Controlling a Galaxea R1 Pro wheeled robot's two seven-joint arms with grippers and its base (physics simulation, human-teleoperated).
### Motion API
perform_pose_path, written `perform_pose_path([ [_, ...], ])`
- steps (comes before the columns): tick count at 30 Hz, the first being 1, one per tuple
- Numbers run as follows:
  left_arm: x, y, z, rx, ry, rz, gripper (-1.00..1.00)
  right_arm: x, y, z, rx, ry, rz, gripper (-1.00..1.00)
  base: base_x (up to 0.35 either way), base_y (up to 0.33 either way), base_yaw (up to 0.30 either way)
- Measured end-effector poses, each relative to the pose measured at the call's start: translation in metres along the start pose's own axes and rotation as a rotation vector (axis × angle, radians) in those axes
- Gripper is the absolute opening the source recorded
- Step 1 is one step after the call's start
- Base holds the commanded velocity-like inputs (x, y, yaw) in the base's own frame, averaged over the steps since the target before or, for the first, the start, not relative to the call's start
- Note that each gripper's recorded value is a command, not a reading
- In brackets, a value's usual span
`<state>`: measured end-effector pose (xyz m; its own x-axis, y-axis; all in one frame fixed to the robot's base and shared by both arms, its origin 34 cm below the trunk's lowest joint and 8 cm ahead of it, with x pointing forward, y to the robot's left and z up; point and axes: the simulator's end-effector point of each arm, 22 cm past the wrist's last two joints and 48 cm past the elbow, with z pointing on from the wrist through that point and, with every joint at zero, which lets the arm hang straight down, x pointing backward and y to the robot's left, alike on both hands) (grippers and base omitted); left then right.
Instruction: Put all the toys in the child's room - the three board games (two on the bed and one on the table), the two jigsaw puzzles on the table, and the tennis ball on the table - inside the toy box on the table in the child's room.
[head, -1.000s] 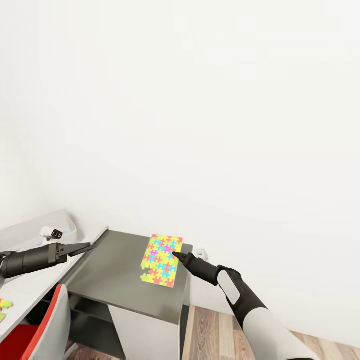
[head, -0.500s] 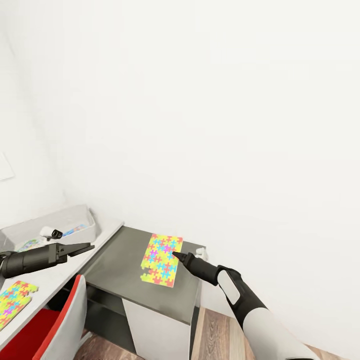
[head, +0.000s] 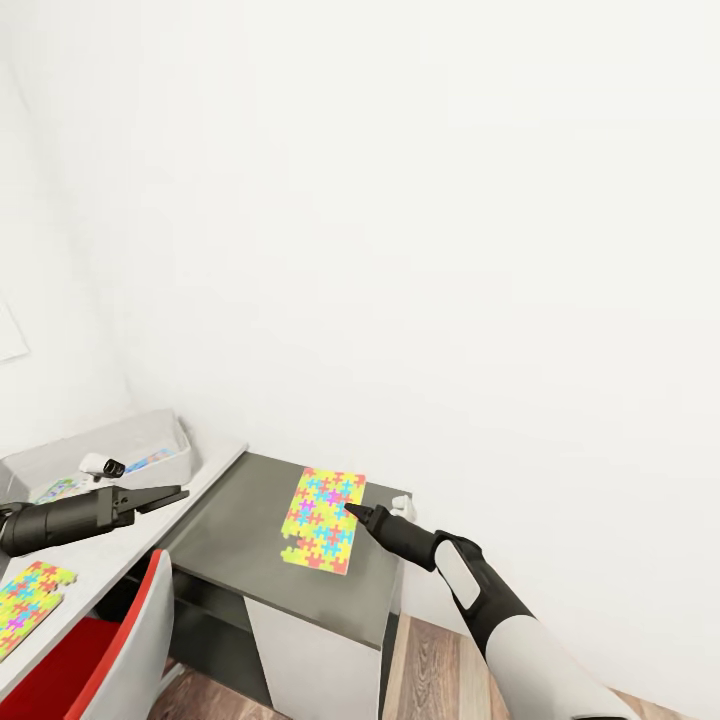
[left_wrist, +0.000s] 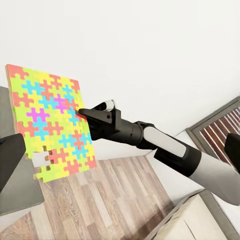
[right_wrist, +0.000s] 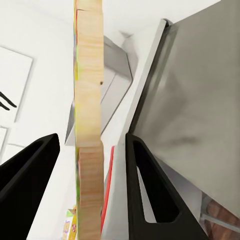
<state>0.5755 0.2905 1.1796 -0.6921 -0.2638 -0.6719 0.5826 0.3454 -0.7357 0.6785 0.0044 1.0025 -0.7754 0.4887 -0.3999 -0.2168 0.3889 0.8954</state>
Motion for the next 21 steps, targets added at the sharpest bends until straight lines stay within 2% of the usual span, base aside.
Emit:
perform_pose_path([
  [5,-0.0001,-0.0002,-0.0001,0.0,0.0,0.0,1.0,0.0009,0.0023,0.0013,-0.004,0.001,0.0,-1.0,0.0,0.0,0.125],
  [21,-0.0013,-0.0031,-0.001,0.002,-0.003,0.007,1.0,-0.0006,0.0054,0.0005,-0.006,-0.001,-0.007,-1.0,0.0,0.0,0.267],
])
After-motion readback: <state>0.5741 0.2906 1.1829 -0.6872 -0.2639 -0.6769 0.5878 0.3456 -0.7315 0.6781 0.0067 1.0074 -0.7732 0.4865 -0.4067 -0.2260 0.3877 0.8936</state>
